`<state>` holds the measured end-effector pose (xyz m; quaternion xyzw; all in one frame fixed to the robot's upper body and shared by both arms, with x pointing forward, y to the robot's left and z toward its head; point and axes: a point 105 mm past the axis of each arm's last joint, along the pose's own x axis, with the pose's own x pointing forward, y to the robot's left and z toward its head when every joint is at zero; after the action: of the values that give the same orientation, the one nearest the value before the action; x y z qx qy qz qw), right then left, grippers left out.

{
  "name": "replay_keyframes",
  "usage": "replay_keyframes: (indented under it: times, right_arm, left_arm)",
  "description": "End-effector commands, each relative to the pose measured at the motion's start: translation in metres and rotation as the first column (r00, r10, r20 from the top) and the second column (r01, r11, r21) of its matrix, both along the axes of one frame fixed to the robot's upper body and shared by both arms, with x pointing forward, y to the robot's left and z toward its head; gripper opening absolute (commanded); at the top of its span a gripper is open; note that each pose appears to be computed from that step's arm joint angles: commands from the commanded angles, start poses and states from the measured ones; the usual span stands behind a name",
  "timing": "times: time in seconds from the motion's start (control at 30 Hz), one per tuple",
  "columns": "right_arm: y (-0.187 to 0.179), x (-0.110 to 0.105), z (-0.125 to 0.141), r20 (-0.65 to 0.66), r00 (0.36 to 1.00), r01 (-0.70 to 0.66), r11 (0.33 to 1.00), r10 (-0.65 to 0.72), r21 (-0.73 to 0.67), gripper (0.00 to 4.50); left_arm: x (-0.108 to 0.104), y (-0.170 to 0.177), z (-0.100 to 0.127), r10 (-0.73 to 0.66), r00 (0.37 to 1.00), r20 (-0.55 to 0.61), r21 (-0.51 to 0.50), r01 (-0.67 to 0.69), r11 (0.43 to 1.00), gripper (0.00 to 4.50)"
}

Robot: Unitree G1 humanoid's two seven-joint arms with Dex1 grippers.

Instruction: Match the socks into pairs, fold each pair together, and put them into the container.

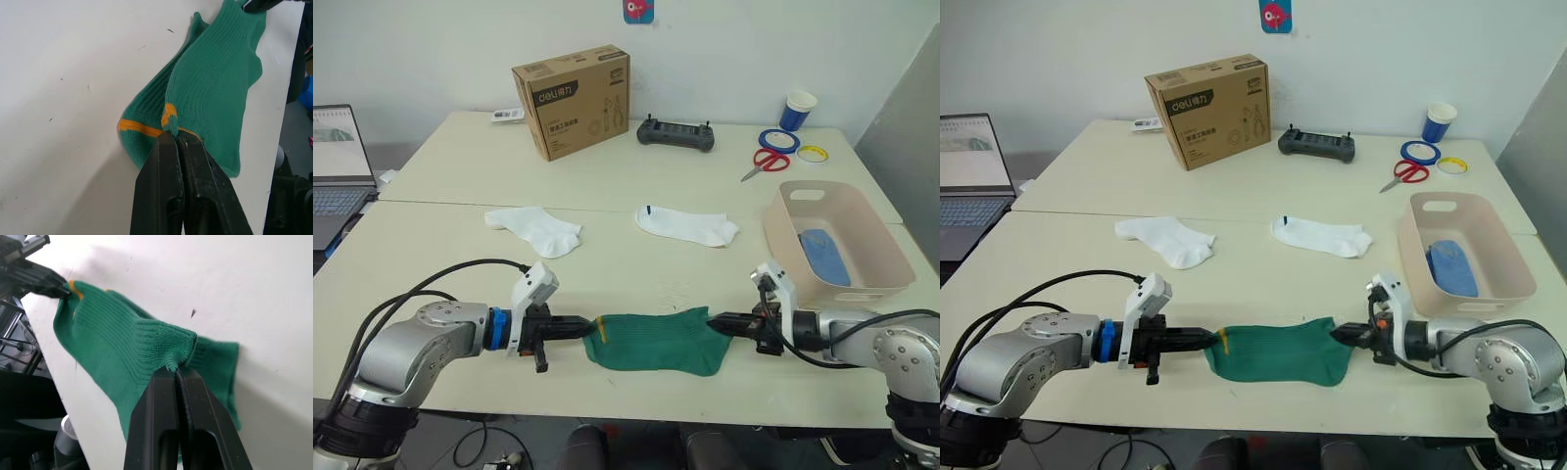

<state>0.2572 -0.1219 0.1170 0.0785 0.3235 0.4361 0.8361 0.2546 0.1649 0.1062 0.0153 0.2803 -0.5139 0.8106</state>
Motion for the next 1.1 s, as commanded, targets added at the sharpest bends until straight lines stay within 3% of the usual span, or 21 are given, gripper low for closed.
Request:
replay_keyframes:
  times: [0.03, 1.1]
  right_arm:
    - [0.005, 0.006, 0.005, 0.05, 0.999, -0.01, 1.0, 0.011, -0.008, 0.0]
    - [-0.002, -0.002, -0.009, 0.016, 1.0, -0.02, 0.998, 0.02, -0.058, 0.0]
  left_arm:
    - [0.003, -0.001, -0.001, 0.007, 0.999, 0.031, 0.008, -0.007, 1.0, 0.02]
    - [0.006, -0.013, -0.008, -0.012, 0.999, 0.053, 0.016, 0.011, 1.0, 0.02]
